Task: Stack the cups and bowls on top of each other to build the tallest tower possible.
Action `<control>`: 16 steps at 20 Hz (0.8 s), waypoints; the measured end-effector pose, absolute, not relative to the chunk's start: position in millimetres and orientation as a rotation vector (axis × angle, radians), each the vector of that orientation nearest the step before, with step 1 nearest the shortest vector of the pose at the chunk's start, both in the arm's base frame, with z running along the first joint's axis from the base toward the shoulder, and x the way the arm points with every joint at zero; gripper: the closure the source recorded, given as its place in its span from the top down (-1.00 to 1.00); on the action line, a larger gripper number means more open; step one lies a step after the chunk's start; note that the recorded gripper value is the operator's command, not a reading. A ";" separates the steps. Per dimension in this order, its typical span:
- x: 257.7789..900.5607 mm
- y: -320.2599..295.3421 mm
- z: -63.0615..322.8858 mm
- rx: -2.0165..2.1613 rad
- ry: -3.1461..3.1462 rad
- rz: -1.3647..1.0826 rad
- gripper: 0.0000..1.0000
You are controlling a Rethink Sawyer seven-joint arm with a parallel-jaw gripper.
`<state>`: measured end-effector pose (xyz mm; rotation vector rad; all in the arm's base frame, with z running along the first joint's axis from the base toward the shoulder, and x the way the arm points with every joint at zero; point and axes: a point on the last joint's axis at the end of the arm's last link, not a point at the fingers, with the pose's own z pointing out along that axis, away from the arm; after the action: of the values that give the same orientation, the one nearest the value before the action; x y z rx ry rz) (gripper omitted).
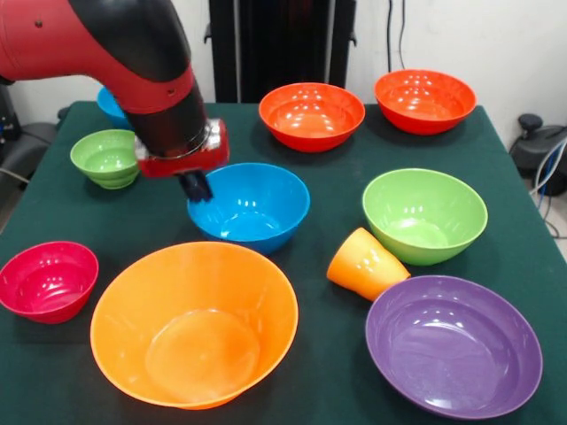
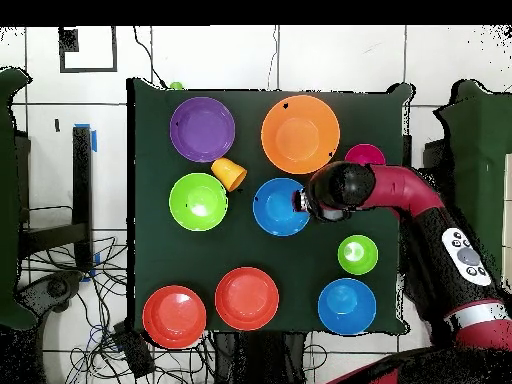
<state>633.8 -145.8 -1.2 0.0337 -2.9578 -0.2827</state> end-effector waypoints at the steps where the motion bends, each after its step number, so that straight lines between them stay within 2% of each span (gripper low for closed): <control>1: 639.3 -148.3 -2.5 0.022 -3.011 -0.284 -1.00; 6: 658.2 -162.0 -7.9 -0.015 -3.302 -0.271 -1.00; 16: 648.1 -160.4 -10.0 -0.035 -3.434 -0.310 -1.00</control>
<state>648.1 -160.4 -10.0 -0.0354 -3.4341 -0.3097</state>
